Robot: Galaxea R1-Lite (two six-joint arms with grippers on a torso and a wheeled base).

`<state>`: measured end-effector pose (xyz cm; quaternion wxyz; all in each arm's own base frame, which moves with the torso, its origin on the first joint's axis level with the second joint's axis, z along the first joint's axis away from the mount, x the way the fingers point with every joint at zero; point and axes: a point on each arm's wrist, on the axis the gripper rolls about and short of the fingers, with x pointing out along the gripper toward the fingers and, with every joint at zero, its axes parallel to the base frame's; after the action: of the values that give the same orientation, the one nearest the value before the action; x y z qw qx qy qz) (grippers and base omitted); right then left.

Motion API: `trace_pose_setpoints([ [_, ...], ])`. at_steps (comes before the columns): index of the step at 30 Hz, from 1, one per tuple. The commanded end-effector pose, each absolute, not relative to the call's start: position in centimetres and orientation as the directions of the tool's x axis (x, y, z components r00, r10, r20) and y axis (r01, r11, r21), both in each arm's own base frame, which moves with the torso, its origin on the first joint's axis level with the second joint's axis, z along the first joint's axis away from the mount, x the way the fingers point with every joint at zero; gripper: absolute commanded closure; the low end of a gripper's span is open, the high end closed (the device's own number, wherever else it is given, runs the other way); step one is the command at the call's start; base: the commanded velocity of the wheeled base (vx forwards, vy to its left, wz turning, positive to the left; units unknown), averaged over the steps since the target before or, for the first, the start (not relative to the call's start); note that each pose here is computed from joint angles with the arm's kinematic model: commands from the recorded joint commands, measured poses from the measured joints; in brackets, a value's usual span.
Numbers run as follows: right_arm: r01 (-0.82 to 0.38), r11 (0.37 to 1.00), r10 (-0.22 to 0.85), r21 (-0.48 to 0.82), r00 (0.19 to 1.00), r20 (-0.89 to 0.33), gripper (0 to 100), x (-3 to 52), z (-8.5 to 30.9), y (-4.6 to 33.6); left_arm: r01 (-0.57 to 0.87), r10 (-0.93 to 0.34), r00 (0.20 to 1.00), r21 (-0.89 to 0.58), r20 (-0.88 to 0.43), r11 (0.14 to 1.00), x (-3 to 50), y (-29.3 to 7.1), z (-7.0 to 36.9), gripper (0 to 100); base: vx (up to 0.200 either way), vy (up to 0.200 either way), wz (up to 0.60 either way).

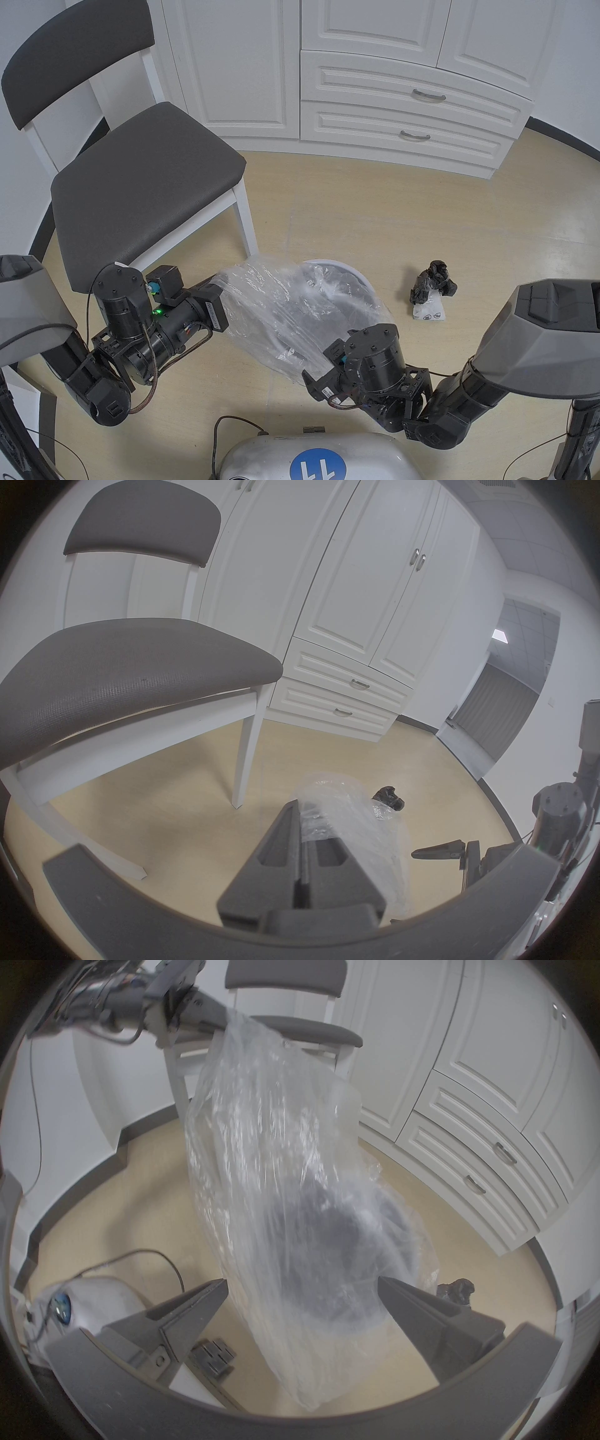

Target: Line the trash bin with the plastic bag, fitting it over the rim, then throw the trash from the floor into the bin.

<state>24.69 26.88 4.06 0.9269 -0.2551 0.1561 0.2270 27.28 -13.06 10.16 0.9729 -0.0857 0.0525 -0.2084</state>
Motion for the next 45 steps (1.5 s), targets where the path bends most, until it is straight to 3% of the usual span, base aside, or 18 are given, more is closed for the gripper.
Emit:
trace_pose_setpoints([
  [1, -0.500, 0.777, 0.360, -0.382, 0.851, -0.382, 0, 24.7, 4.5, 27.9, 0.395, -0.414, 0.908, -0.189, -0.070, 0.899, 27.3, -13.1, 10.0, 100, 0.000, 0.000, 0.00],
  [7, -0.499, 0.776, 0.354, -0.386, 0.851, -0.388, 0, 24.9, 4.0, 28.1, 0.396, -0.414, 0.908, -0.189, -0.069, 0.899, 27.4, -13.1, 10.0, 100, 0.000, 0.000, 0.00],
  [8, -0.499, 0.776, 0.354, -0.386, 0.851, -0.388, 100, 24.9, 4.0, 28.1, 0.396, -0.414, 0.908, -0.189, -0.069, 0.899, 27.4, -13.1, 10.0, 100, 0.000, 0.000, 0.00],
  [16, -0.465, 0.802, 0.339, -0.375, 0.871, -0.355, 100, 25.7, 5.7, 27.1, 0.394, -0.413, 0.908, -0.189, -0.070, 0.900, 27.4, -13.0, 10.0, 100, 0.000, 0.000, 0.00],
  [29, -0.309, 0.901, 0.268, -0.305, 0.948, -0.169, 100, 32.8, 14.3, 26.1, 0.392, -0.415, 0.903, -0.189, -0.107, 0.901, 27.9, -13.5, 8.7, 100, 0.000, 0.000, 0.00],
  [36, -0.270, 0.917, 0.236, -0.294, 0.961, -0.146, 100, 36.1, 14.0, 25.9, 0.399, -0.417, 0.907, -0.192, -0.064, 0.897, 28.6, -14.0, 7.9, 100, 0.000, 0.000, 0.00],
  [45, -0.146, 0.953, 0.132, -0.265, 0.989, -0.069, 100, 42.7, 12.9, 24.1, 0.387, -0.411, 0.912, -0.294, -0.020, 0.874, 29.9, -17.2, 7.5, 100, 0.000, 0.000, 0.00],
])
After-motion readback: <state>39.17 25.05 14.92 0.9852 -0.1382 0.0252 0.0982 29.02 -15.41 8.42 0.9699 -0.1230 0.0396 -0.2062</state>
